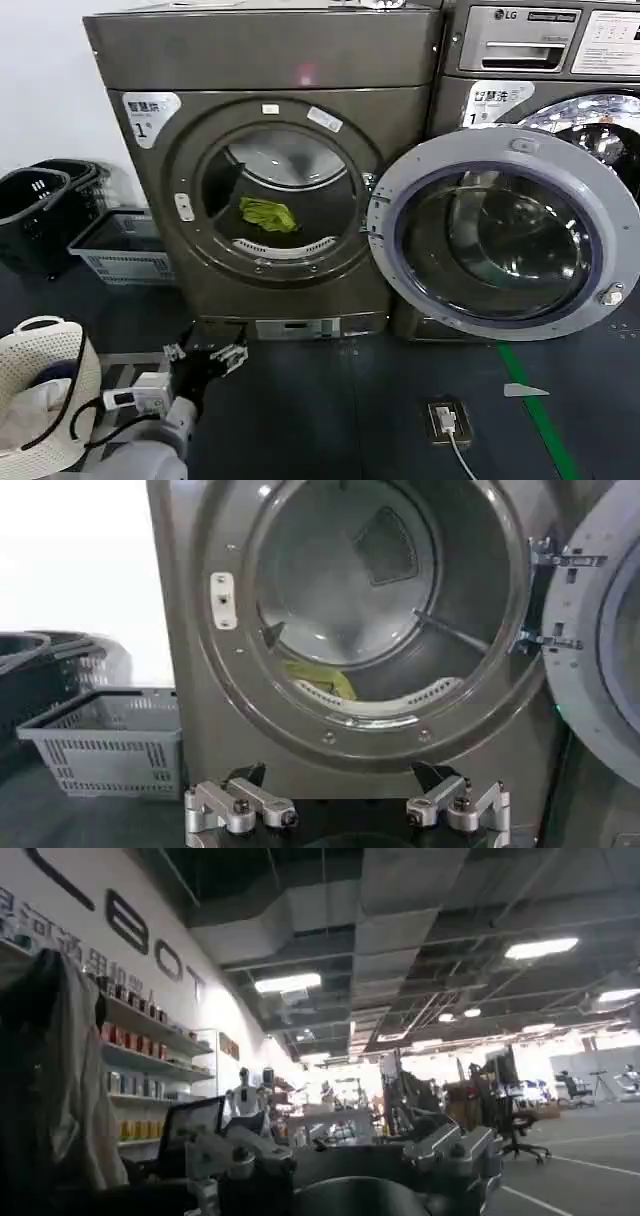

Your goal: Grasp the clothes from the dryer.

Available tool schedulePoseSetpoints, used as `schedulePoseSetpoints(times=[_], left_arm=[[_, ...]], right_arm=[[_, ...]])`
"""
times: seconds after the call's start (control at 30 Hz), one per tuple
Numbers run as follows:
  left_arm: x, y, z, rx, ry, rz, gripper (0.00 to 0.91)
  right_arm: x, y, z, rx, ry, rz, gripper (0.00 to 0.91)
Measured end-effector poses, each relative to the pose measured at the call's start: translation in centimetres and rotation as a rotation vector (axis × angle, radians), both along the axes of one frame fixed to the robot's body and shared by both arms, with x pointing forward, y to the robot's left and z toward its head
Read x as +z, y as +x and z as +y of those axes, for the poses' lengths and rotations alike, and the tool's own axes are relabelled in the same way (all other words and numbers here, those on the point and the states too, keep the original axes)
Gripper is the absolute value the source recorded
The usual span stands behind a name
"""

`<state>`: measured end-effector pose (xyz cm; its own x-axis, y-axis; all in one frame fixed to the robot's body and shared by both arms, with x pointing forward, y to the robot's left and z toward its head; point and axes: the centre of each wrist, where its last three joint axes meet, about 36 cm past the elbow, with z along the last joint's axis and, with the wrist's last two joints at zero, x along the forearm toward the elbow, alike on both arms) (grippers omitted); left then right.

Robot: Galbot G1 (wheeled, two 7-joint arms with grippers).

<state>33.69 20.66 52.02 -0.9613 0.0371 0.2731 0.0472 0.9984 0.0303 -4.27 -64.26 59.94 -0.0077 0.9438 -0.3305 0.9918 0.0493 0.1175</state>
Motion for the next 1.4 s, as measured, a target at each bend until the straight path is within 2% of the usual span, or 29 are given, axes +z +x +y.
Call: schedulePoseSetpoints(times=[0.73, 1.4], left_arm=[[0.3, 0.38, 0.09, -0.003, 0.012, -0.015, 0.907], [0.22, 0.28, -0.27, -0.007, 0.014, -0.012, 0.907]], right_arm=[[-0.28, -0.25, -0.14, -0.017, -0.001, 0.011, 0.907], [-0.63, -0.73, -0.08, -0.044, -0.009, -0.023, 0.907]])
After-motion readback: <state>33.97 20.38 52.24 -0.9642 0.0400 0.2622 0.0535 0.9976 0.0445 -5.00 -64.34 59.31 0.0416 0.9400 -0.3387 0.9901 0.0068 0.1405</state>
